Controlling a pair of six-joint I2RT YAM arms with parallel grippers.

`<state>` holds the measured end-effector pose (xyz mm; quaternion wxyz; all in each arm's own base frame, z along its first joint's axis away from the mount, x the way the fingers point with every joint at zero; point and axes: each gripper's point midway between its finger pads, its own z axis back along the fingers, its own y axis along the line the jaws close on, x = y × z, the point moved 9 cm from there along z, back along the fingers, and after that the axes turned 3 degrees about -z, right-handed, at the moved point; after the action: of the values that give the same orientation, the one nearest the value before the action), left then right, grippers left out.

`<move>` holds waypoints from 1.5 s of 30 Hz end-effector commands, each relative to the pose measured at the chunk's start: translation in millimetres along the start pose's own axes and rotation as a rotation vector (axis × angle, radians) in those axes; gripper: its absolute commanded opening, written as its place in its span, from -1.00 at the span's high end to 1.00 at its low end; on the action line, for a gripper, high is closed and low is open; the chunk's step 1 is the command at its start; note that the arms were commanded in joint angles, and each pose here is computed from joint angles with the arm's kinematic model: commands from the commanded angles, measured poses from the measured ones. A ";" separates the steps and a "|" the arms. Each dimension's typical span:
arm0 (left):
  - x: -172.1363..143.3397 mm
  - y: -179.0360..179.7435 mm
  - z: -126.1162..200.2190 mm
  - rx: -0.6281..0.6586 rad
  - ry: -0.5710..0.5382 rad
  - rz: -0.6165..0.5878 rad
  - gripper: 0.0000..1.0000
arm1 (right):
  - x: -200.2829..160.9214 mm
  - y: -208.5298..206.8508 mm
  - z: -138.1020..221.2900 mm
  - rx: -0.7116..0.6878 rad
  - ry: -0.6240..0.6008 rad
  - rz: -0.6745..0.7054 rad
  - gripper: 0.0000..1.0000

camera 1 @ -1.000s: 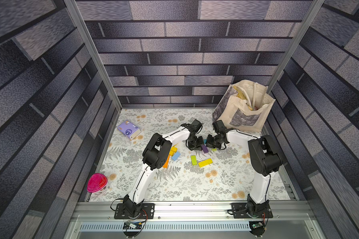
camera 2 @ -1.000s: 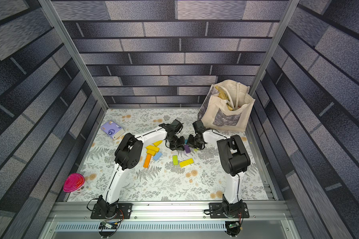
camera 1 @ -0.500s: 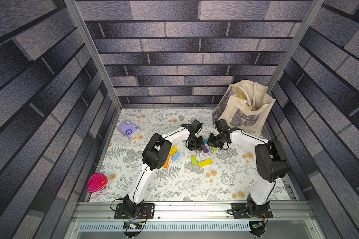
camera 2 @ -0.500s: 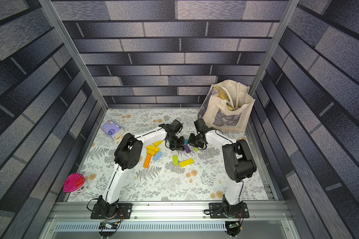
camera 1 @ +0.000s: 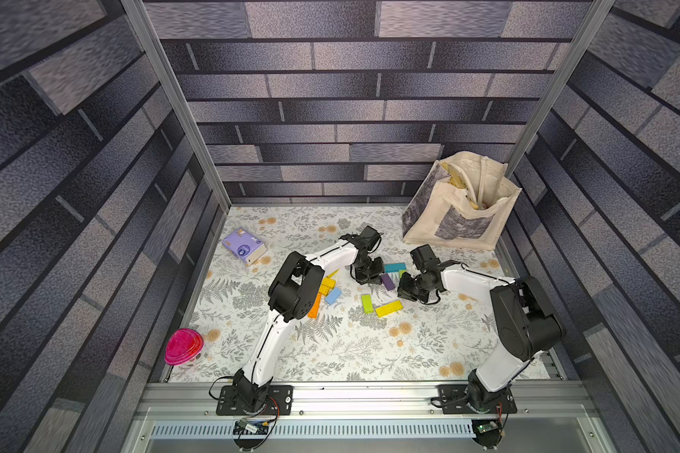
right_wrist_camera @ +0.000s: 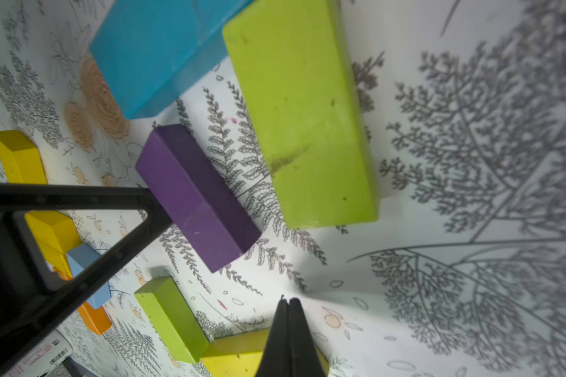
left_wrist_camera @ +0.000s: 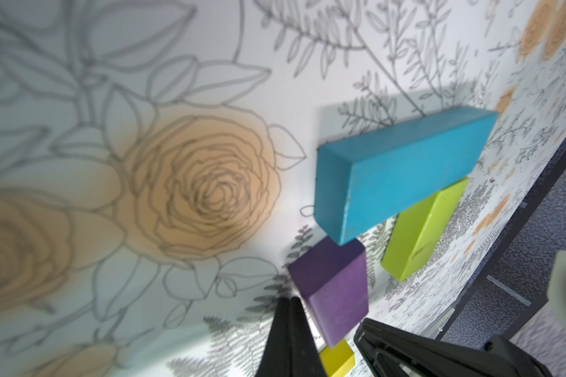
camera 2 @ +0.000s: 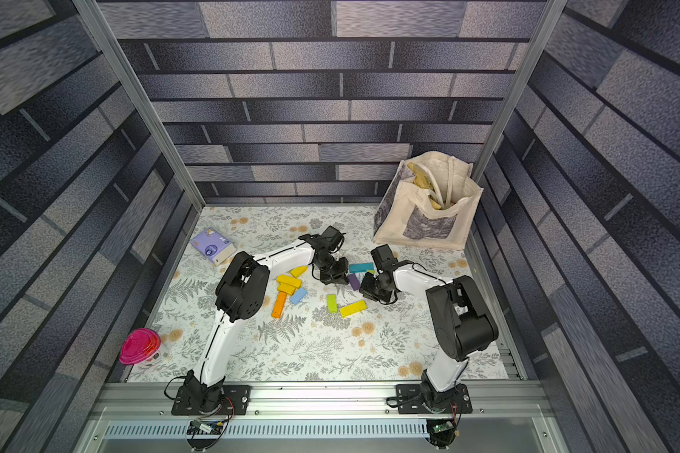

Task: Assemble the letter p with building blocks
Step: Assemble the building block at the center of the board.

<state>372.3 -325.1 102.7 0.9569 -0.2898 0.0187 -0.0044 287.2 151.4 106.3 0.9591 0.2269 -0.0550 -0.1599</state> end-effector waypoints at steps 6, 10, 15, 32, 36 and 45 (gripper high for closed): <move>-0.4 18.0 -2.5 0.067 -0.001 0.053 1.00 | 5.0 -1.6 -21.2 0.040 -0.028 -0.075 1.00; 0.9 18.9 -3.4 0.063 0.001 0.054 1.00 | 4.9 -2.2 -27.3 0.051 -0.026 -0.104 1.00; 1.8 18.9 -6.5 0.060 0.005 0.057 1.00 | 2.7 -7.3 -27.8 0.050 -0.043 -0.133 1.00; 11.9 22.6 -4.2 0.073 -0.011 0.062 1.00 | -6.7 -11.1 -24.7 0.063 -0.024 -0.152 1.00; 14.6 23.5 -5.2 0.080 -0.013 0.061 1.00 | -8.1 -12.3 -24.5 0.060 -0.023 -0.152 1.00; 16.2 21.8 -9.7 0.071 -0.004 0.058 1.00 | -8.0 -11.5 -26.1 0.061 -0.019 -0.155 1.00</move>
<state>387.2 -319.2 102.8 0.9562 -0.2924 0.0108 0.0075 297.1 159.8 92.5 0.9269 0.2906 -0.0878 -0.2208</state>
